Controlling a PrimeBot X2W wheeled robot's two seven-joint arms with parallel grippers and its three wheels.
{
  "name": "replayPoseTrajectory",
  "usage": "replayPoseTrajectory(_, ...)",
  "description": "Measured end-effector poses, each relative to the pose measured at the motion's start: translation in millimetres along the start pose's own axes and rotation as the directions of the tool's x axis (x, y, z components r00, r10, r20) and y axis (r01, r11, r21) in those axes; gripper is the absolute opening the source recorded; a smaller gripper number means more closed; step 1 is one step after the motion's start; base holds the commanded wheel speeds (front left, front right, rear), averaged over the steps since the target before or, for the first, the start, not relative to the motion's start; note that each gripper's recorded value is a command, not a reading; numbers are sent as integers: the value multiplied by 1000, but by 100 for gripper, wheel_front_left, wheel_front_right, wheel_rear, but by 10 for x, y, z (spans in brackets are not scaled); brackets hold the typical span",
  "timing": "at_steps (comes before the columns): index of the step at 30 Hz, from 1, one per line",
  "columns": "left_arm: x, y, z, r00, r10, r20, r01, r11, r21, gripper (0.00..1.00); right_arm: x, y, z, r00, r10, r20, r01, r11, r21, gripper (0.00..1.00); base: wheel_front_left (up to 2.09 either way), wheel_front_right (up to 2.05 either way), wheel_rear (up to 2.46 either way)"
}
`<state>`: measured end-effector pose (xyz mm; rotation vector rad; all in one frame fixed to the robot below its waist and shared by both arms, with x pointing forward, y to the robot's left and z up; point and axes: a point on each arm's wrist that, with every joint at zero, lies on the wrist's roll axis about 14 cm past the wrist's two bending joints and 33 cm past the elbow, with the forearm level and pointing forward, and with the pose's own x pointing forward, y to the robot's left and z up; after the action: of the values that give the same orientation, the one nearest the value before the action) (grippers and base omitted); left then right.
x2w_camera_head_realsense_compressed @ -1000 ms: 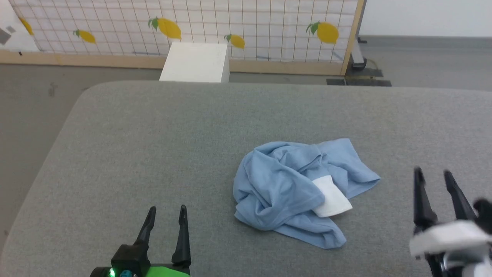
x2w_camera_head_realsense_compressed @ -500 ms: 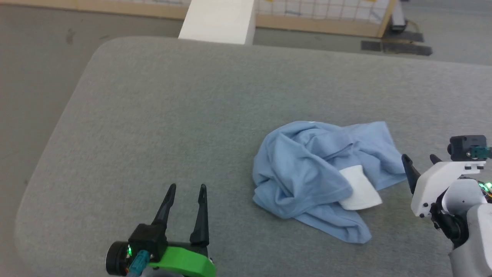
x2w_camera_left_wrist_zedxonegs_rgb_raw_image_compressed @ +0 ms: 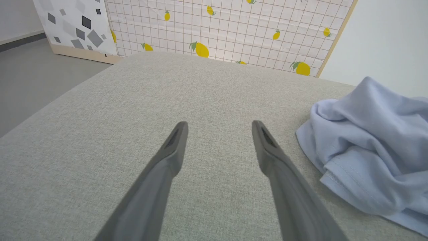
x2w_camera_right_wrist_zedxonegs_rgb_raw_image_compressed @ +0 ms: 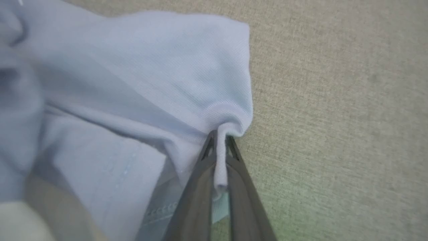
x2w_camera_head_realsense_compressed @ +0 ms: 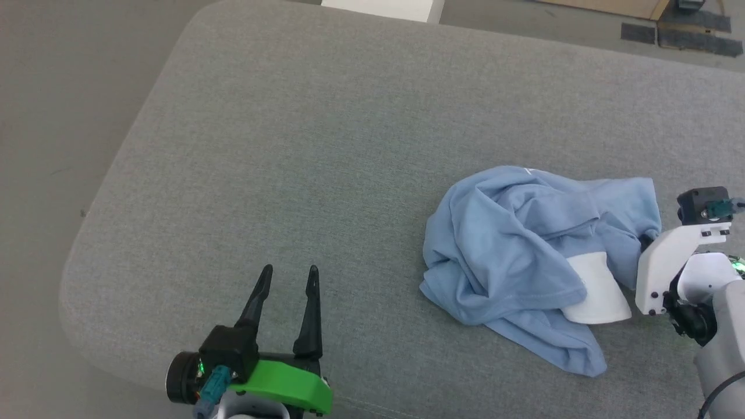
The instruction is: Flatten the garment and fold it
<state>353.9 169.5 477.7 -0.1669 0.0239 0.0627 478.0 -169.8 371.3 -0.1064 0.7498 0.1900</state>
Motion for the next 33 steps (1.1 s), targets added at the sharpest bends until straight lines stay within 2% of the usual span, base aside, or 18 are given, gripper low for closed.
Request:
replayPoseTrajectory(3, -17, 4, 37, 1000, 2, 12, -2, 1000, -4, 100, -58, -48, 130, 999, -11, 51, 11, 1000, -14, 0, 0, 0, 0)
replayPoseTrajectory(5, -35, -6, 86, 1000, -1, 27, 1, 1000, -9, 100, -149, -116, 352, 992, -26, 121, 29, 999, -28, 0, 0, 0, 0)
replayPoseTrajectory(8, -70, -37, 165, 999, -11, 53, 12, 1000, -14, 100, -405, -238, 961, 957, -53, 284, 76, 995, -71, 0, 0, 0, 0)
replayPoseTrajectory(11, -131, -56, 243, 997, -17, 79, 19, 1000, -24, 100, -796, -224, 1648, 887, -48, 459, 115, 986, -119, 0, 0, 0, 0)
replayPoseTrajectory(12, -175, -56, 276, 996, -15, 90, 18, 999, -34, 100, -1034, -102, 1991, 838, -17, 545, 120, 981, -153, 0, 0, 0, 0)
replayPoseTrajectory(13, -202, -49, 289, 995, -12, 95, 16, 999, -39, 100, -1165, 6, 2165, 811, 9, 585, 117, 977, -177, 0, 0, 0, 0)
replayPoseTrajectory(16, -261, -24, 313, 995, -2, 104, 7, 999, -49, 100, -1446, 398, 2527, 740, 104, 664, 84, 966, -245, 0, 0, 0, 0)
replayPoseTrajectory(18, -285, -11, 314, 995, 3, 104, 2, 999, -51, 100, -1523, 765, 2644, 709, 190, 679, 35, 952, -303, 0, 0, 0, 0)
replayPoseTrajectory(21, -304, 3, 298, 995, 10, 98, -4, 998, -58, 100, -1473, 1490, 2572, 690, 351, 633, -100, 912, -398, 0, 0, 0, 0)
replayPoseTrajectory(24, -319, 6, 261, 996, 15, 86, -10, 998, -63, 100, -1292, 2080, 2287, 700, 473, 535, -235, 860, -453, 0, 0, 0, 0)
replayPoseTrajectory(27, -340, 9, 219, 997, 21, 71, -16, 998, -67, 100, -1043, 2455, 1875, 729, 543, 416, -332, 812, -480, 0, 0, 0, 0)
replayPoseTrajectory(31, -373, 48, 179, 998, 41, 56, -37, 997, -73, 100, -693, 2702, 1213, 774, 582, 250, -440, 777, -450, 0, 0, 0, 0)
replayPoseTrajectory(32, -379, 59, 167, 998, 46, 51, -42, 996, -73, 100, -636, 2720, 1117, 779, 584, 227, -454, 776, -439, 10, 0, 0, 0)
replayPoseTrajectory(33, -383, 74, 160, 997, 52, 48, -49, 996, -73, 100, -576, 2747, 1022, 784, 587, 203, -465, 771, -434, 44, 0, 0, 0)
